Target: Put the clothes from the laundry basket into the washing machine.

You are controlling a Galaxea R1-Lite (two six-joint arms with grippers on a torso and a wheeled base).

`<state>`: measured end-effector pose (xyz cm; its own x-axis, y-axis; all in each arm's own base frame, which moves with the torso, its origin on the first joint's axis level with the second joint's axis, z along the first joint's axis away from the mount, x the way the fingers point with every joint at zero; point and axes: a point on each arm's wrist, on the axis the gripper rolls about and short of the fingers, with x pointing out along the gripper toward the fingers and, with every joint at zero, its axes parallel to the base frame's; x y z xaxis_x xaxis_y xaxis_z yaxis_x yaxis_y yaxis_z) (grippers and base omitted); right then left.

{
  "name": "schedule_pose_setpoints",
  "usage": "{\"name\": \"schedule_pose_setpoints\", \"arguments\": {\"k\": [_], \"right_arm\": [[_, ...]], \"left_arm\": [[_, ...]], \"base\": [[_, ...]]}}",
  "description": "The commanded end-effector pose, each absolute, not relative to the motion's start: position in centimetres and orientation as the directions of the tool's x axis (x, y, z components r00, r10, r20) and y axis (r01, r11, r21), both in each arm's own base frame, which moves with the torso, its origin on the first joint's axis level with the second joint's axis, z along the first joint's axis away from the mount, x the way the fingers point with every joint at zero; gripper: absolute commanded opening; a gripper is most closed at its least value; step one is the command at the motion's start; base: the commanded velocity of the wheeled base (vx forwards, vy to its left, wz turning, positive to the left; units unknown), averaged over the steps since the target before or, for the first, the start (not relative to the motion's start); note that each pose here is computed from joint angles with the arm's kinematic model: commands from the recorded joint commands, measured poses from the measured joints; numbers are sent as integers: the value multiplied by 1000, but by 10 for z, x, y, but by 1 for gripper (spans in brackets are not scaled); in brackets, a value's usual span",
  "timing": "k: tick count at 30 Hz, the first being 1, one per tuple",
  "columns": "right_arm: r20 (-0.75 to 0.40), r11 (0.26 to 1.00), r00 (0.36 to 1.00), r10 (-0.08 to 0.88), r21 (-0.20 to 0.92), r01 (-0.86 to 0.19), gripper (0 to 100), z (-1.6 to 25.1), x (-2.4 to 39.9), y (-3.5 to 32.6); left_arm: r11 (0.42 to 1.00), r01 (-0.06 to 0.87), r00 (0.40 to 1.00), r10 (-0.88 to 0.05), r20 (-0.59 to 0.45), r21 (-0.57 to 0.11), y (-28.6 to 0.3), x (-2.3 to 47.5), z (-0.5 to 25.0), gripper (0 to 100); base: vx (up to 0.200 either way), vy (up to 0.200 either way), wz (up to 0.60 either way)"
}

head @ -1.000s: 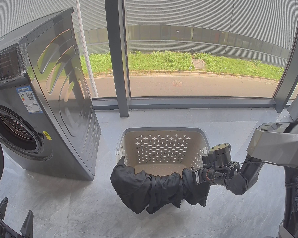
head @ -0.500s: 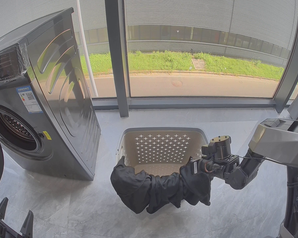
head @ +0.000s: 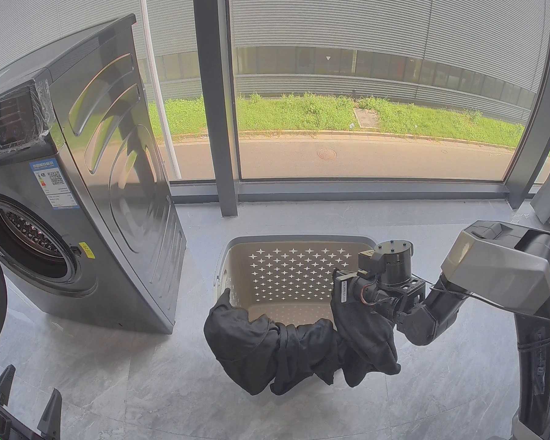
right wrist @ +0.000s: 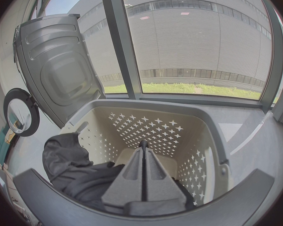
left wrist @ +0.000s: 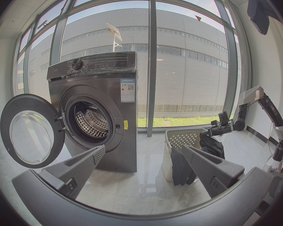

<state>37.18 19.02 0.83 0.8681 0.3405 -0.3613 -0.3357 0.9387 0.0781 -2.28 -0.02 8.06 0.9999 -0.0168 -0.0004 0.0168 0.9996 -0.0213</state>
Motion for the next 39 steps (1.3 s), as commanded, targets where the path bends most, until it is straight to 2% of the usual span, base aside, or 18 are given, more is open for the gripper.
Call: {"name": "schedule_pose_setpoints", "arguments": {"k": [1,6,13,21,22,26,27,29,33,39], "right_arm": [[-340,931,868,363,95,-352,0,7,376,202],[-274,923,882,384,122,-364,0,16,381,211],[-303,924,872,383,122,-363,0,-2,381,214],[-295,925,877,379,125,-358,0,-6,382,211],[-286,925,880,379,126,-358,100,-4,382,211],[-277,926,884,376,124,-355,100,5,380,207],[-271,928,887,373,124,-352,100,19,374,202],[-279,930,888,367,120,-347,100,23,370,197],[-330,935,875,355,105,-340,100,15,361,190],[-476,947,826,302,55,-315,100,-12,333,166]], "left_arm": [[1000,15,1000,-15,2,-20,0,-23,76,100],[1000,15,1000,-15,0,-21,0,-23,76,100],[1000,17,1000,-17,2,-21,0,-23,76,100],[1000,15,1000,-15,0,-21,0,-23,76,100],[1000,17,1000,-17,0,-21,0,-23,76,100],[1000,15,1000,-15,0,-21,0,-23,76,100],[1000,15,1000,-15,0,-21,0,-23,76,100],[1000,17,1000,-17,0,-20,0,-23,76,100],[1000,17,1000,-17,0,-20,0,-23,76,100],[1000,17,1000,-17,0,-18,0,-23,76,100]], "base": [[0,0,0],[0,0,0],[0,0,0],[0,0,0],[0,0,0],[0,0,0],[0,0,0],[0,0,0],[0,0,0],[0,0,0]]}}
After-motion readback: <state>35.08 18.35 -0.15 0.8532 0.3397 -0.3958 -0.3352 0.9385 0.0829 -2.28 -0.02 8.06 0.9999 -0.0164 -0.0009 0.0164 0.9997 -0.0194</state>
